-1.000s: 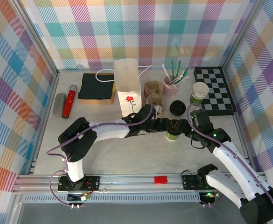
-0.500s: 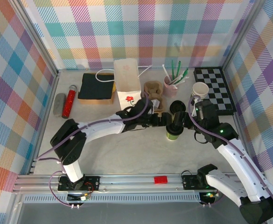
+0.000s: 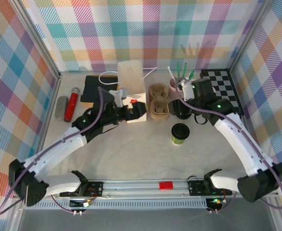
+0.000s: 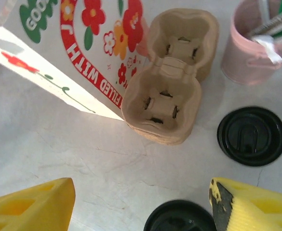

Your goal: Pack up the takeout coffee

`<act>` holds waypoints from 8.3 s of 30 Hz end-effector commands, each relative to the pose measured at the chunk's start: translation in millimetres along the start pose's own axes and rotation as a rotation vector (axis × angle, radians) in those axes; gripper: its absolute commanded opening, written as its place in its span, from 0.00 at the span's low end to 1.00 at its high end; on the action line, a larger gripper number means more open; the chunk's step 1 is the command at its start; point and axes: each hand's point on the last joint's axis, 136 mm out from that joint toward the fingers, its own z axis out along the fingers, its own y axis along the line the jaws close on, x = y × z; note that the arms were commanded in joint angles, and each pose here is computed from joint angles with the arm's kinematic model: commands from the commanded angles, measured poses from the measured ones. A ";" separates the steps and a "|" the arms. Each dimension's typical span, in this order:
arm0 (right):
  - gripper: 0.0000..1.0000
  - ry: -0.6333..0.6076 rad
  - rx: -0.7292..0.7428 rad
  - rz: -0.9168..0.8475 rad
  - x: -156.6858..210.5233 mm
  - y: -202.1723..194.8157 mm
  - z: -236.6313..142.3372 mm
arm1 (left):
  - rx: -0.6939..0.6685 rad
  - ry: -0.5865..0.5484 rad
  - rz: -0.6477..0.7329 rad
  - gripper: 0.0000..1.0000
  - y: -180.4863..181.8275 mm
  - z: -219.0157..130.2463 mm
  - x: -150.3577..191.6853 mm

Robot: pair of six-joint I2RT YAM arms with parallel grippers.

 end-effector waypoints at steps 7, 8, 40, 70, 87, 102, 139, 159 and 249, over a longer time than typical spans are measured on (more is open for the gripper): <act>0.71 0.125 0.000 -0.390 -3.6 24.6 48.2 | -0.185 -0.035 -0.077 0.99 69.4 -57.5 25.7; 0.71 0.136 0.015 -0.410 -5.2 21.3 54.3 | -0.190 -0.042 -0.083 0.99 72.5 -62.3 26.2; 0.61 0.432 -0.058 -0.556 36.9 20.8 143.9 | -0.261 -0.111 -0.112 0.98 99.8 -90.3 19.5; 0.41 0.450 0.001 -0.598 40.5 16.3 169.2 | -0.284 -0.118 -0.099 0.97 103.0 -90.4 13.8; 0.04 0.394 0.050 -0.641 27.9 26.7 162.4 | -0.283 -0.124 -0.097 0.96 103.5 -91.0 13.7; 0.00 0.230 0.191 -0.665 -12.9 25.9 129.7 | -0.295 -0.134 -0.092 0.95 104.9 -94.7 13.8; 0.03 0.040 0.315 -0.748 -5.6 45.7 82.9 | -0.297 -0.149 -0.080 0.95 102.4 -100.5 12.1; 0.36 0.180 0.084 -0.778 40.7 76.9 88.2 | -0.313 -0.153 -0.079 0.95 107.0 -104.0 16.5; 0.62 0.383 -0.243 -1.061 4.7 -6.7 176.3 | -0.391 -0.153 -0.007 0.95 107.1 -123.8 13.4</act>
